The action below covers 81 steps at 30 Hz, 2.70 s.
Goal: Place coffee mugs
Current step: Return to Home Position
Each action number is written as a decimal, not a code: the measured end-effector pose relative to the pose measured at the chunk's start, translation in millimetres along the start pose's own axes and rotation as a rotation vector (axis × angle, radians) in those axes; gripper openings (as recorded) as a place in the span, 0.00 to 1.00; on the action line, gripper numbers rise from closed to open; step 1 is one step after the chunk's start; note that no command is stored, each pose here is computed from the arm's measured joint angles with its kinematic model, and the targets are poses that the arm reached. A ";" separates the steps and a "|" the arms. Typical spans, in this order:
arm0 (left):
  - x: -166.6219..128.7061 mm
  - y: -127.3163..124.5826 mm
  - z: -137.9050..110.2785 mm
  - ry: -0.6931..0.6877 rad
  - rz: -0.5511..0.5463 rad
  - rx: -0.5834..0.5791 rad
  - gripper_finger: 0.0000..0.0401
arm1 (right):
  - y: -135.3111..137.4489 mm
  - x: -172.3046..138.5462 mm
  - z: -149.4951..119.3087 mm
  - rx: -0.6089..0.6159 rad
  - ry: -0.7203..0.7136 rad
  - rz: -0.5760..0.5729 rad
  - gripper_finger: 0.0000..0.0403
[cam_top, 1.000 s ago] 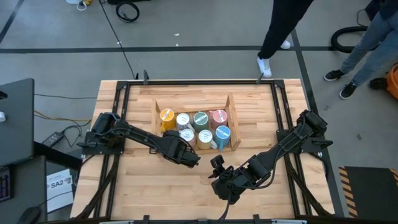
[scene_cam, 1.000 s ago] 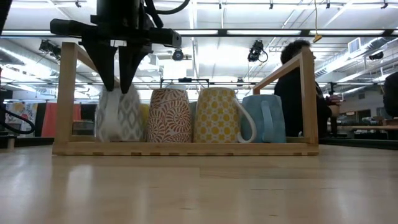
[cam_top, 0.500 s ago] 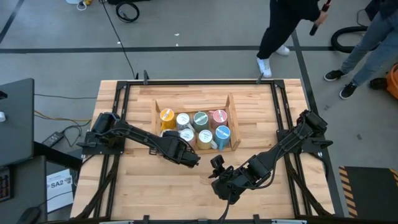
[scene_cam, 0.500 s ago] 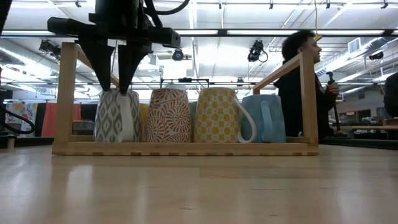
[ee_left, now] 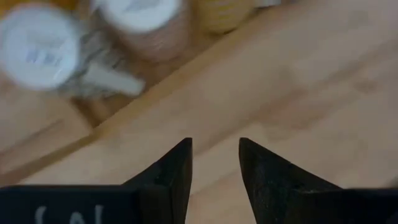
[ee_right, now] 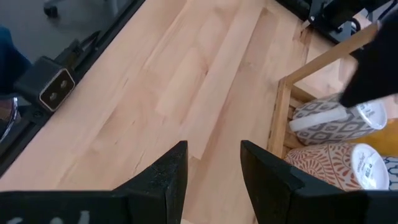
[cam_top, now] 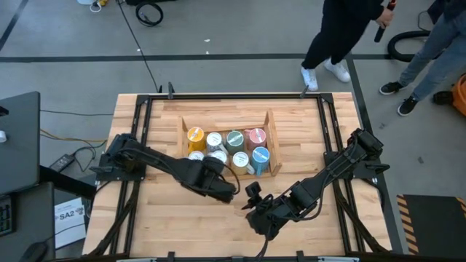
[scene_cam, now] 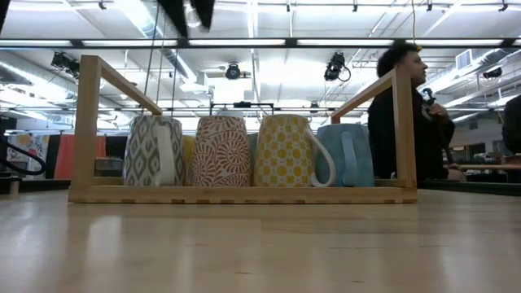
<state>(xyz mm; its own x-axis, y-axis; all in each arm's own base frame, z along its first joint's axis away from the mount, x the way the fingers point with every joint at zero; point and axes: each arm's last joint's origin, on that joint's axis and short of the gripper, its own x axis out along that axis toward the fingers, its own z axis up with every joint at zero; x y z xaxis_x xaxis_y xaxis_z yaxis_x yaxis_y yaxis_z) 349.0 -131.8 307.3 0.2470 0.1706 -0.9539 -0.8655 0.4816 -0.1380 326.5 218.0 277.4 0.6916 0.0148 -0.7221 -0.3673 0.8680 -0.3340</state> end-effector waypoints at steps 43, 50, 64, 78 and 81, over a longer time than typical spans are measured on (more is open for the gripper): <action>-222.6 130.5 -32.3 -0.860 -0.202 0.816 0.35 | -92.6 -216.9 -81.9 0.277 -0.410 -0.110 0.38; -180.6 165.4 -57.9 -0.937 -0.185 0.753 0.35 | -93.4 -213.9 -145.5 0.354 -0.517 -0.167 0.38; -44.5 216.6 -61.0 -0.868 -0.275 0.457 0.29 | -98.3 -190.3 -224.5 0.361 -0.840 -0.210 0.38; 31.9 219.2 -24.4 -0.914 -0.593 0.626 0.15 | -121.8 -152.3 -235.6 0.393 -0.811 -0.127 0.38; 41.5 231.3 -14.5 -0.926 -0.595 0.600 0.13 | -127.8 -149.1 -238.6 0.411 -0.789 -0.126 0.38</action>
<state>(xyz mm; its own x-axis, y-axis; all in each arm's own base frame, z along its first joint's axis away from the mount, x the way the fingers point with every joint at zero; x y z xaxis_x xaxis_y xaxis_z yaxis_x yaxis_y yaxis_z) 152.8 -25.8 231.9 0.9546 0.2145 -0.2066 -0.2400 0.9648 -0.1075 121.9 -13.5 283.2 0.9935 0.1126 -0.0178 -0.1131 0.9931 -0.0299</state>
